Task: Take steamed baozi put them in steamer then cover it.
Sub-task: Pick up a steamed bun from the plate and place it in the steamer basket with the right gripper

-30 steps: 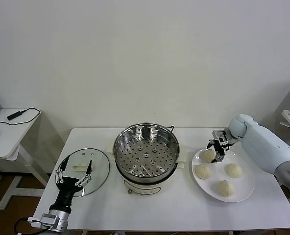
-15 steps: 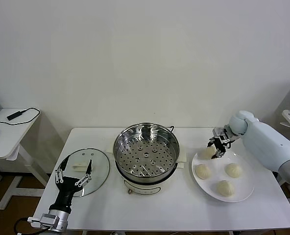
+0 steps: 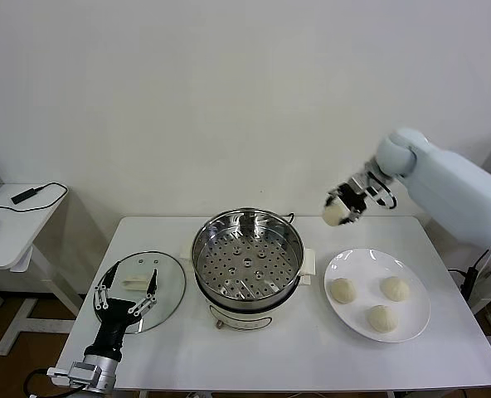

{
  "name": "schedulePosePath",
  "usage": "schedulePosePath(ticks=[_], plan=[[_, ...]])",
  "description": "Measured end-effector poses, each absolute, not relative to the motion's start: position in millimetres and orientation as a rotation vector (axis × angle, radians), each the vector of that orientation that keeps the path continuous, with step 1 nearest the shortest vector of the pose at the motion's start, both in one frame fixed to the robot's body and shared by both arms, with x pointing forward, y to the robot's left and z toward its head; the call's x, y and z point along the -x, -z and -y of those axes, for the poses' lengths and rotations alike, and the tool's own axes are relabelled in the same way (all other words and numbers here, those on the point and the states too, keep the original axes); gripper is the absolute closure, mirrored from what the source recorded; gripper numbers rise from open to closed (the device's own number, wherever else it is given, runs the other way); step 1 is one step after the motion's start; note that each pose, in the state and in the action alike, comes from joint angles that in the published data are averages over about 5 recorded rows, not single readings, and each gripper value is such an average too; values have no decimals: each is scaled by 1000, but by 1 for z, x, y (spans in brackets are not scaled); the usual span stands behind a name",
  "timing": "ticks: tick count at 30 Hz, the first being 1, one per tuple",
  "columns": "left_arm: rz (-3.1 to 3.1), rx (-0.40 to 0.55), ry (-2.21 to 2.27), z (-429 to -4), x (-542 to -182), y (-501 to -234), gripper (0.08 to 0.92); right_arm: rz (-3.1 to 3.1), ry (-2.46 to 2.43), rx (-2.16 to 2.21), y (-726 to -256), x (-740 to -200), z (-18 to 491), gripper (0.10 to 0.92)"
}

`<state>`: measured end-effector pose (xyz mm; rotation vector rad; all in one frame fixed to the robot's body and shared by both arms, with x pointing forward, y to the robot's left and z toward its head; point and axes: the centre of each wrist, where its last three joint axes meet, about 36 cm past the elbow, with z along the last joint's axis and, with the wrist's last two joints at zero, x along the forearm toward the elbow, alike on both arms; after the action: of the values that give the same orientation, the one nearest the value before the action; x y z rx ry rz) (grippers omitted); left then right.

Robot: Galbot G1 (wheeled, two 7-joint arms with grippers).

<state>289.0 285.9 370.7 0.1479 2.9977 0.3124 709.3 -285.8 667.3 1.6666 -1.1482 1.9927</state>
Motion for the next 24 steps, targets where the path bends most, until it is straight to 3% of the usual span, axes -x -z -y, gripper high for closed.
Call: schedulePosePath(ticks=[10,24], plan=[[-2993,-152,-309,-284,-288,-373,177,795,-2246,-1909,-696,-697,171,411],[-2989,-162,-306,-282,-288,-372,177,501,-2335,-2032,-650,-688,79,403]])
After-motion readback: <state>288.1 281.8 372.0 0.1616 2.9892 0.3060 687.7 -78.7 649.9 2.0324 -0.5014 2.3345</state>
